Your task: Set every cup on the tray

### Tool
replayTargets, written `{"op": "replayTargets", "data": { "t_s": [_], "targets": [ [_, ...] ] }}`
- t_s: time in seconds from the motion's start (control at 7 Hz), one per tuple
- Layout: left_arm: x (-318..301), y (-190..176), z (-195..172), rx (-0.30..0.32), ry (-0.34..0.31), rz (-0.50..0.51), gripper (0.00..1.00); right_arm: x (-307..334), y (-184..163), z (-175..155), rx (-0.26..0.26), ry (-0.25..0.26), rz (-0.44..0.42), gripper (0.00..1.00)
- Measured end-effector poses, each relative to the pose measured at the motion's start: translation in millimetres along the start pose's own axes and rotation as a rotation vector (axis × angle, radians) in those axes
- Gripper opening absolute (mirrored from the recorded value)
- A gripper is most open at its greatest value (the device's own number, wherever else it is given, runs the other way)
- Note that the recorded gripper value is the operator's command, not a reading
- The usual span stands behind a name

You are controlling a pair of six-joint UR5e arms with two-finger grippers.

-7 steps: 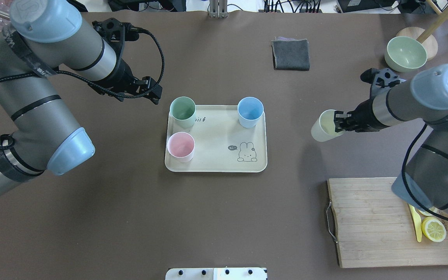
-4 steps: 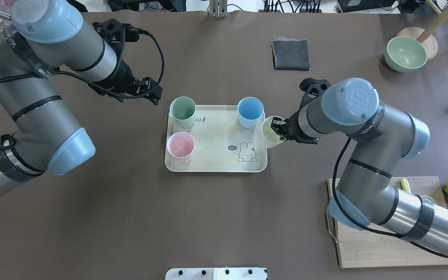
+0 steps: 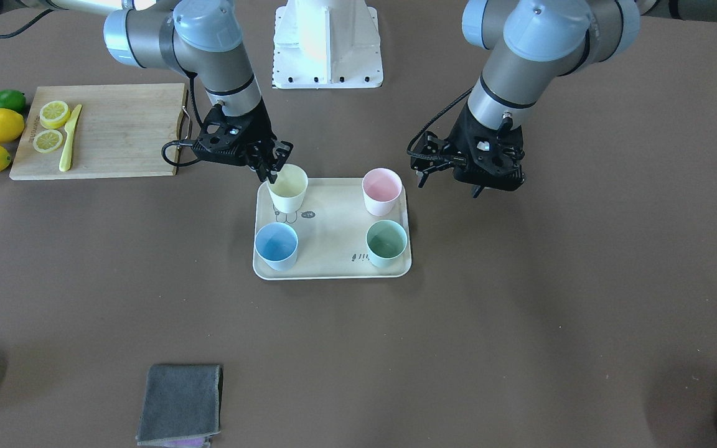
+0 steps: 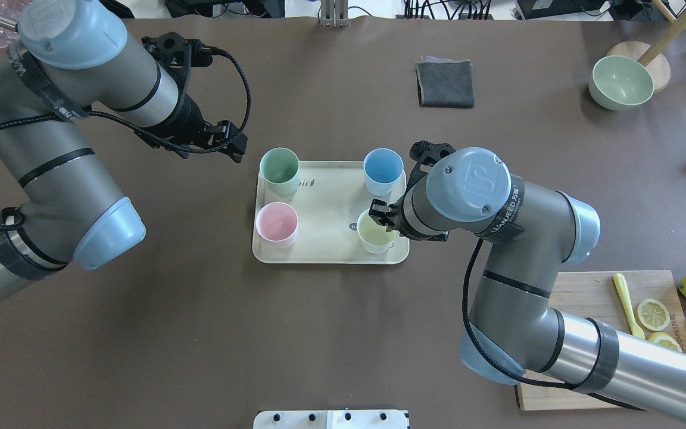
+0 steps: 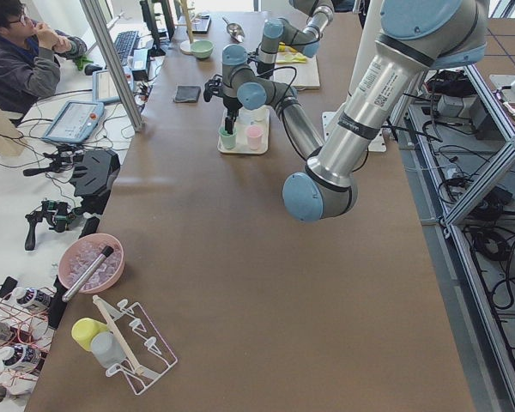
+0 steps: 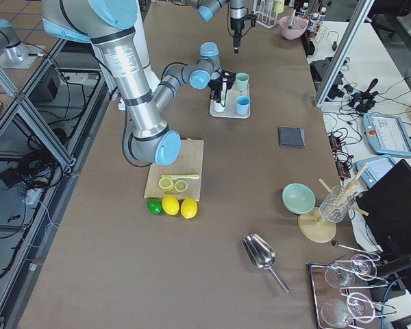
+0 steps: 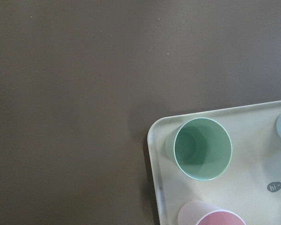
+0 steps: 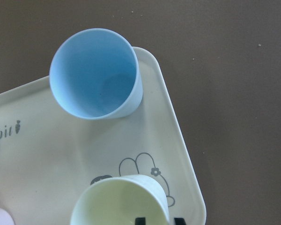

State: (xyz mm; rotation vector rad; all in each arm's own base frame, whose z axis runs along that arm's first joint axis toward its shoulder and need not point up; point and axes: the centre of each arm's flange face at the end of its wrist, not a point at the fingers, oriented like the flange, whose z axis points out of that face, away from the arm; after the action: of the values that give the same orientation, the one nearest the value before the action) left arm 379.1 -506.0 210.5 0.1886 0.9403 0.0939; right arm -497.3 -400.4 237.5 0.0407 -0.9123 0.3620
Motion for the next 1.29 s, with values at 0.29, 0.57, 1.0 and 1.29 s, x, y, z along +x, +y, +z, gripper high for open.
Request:
{"op": "replayTargets", "data": {
  "t_s": [0.29,0.57,1.0,1.29],
  "targets": [
    [0.6,0.7,-0.3,0.0,0.001,0.002,0.98,0.5,-19.2,-14.0,0.014,-0.016,-0.023,1.0],
    [-11.1,3.3,0.2,0.0,-0.009,0.004,0.98,17.9,-68.2,-49.4,0.013,0.004,-0.048,1.0],
    [-113.7,8.9,-21.8,0.015,-0.09,0.077,0.98,141.2,-159.6,-98.9,0.021,0.129,-0.243,1.0],
    [-228.9,6.6,-55.7,0.006,-0.157,0.149,0.98,265.0,-219.2,-129.5,-0.043,0.175,-0.354,1.0]
  ]
}}
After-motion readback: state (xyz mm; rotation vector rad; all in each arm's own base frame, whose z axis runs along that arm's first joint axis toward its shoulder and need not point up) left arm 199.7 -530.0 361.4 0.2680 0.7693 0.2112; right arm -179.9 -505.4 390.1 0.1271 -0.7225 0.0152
